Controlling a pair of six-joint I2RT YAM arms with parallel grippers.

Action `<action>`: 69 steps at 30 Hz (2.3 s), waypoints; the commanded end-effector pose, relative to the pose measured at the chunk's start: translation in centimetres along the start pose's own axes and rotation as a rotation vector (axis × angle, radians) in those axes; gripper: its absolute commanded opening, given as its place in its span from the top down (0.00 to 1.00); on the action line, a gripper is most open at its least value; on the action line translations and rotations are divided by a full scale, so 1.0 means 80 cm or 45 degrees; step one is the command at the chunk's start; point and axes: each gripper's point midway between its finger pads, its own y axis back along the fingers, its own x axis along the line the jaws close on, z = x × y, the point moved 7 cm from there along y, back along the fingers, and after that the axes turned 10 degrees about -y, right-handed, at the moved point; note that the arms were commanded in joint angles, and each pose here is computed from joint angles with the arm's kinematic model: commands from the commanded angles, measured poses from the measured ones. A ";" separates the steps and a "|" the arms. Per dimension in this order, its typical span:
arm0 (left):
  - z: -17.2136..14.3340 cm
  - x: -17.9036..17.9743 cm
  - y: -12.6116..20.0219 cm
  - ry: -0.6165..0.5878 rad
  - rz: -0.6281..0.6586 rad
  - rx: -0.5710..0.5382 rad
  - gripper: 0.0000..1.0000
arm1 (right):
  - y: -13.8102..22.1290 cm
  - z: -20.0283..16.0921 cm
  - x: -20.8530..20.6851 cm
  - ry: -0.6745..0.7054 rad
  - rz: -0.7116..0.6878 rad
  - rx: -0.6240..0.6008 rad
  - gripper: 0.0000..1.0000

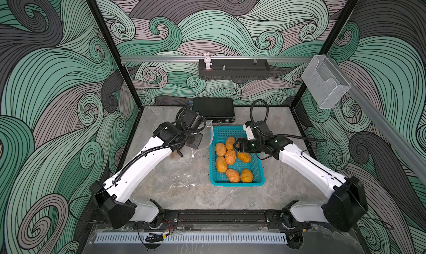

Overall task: Put the potatoes into a zipper bag and zip it
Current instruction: Adjust the zipper food storage bag at the center of the board, then pick up the potato from the basket.

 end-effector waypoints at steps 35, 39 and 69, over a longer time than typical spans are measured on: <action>-0.014 0.003 -0.008 0.064 -0.113 -0.036 1.00 | -0.103 -0.020 -0.032 0.262 -0.513 0.250 0.47; -0.014 0.003 -0.009 0.065 -0.114 -0.033 1.00 | -0.065 -0.008 -0.015 0.239 -0.411 0.150 0.49; -0.001 -0.004 -0.002 0.151 -0.288 -0.068 1.00 | 0.091 0.045 0.215 -0.132 1.076 -0.370 0.53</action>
